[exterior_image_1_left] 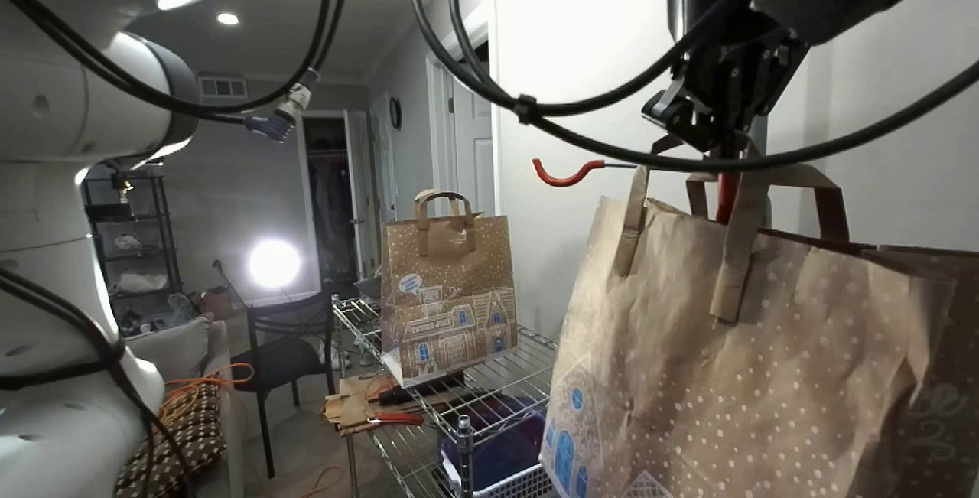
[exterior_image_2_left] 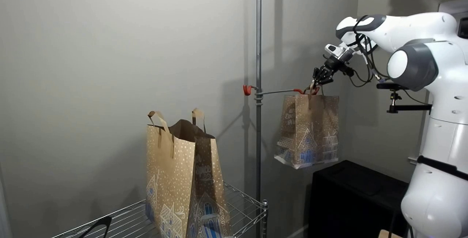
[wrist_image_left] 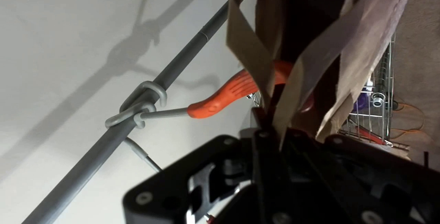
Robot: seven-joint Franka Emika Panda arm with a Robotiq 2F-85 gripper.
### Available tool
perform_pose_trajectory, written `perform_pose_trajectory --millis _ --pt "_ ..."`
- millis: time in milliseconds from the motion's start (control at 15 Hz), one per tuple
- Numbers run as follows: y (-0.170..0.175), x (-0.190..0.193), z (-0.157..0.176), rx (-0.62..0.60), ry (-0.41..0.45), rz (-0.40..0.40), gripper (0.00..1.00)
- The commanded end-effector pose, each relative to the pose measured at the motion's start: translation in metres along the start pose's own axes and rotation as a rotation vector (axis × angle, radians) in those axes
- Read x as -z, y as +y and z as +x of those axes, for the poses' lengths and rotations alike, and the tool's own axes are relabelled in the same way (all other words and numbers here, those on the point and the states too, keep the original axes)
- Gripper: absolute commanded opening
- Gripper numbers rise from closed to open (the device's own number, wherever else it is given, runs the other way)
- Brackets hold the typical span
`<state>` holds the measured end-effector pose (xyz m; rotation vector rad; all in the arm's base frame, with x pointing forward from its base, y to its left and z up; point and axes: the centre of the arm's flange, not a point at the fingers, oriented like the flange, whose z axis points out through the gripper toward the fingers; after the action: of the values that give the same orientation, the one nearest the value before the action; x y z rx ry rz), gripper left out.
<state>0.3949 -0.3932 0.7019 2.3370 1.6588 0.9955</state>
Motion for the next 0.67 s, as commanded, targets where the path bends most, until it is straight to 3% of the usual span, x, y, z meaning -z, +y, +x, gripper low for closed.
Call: perform_pose_trajectory --millis 0,267,600 --pt "0.015 0.026 -0.002 0.027 0.028 -0.015 0.04" --pt "0.024 0.025 -0.003 0.032 0.020 0.001 0.04" --pt "0.040 -0.003 0.012 0.094 0.023 0.074 0.04"
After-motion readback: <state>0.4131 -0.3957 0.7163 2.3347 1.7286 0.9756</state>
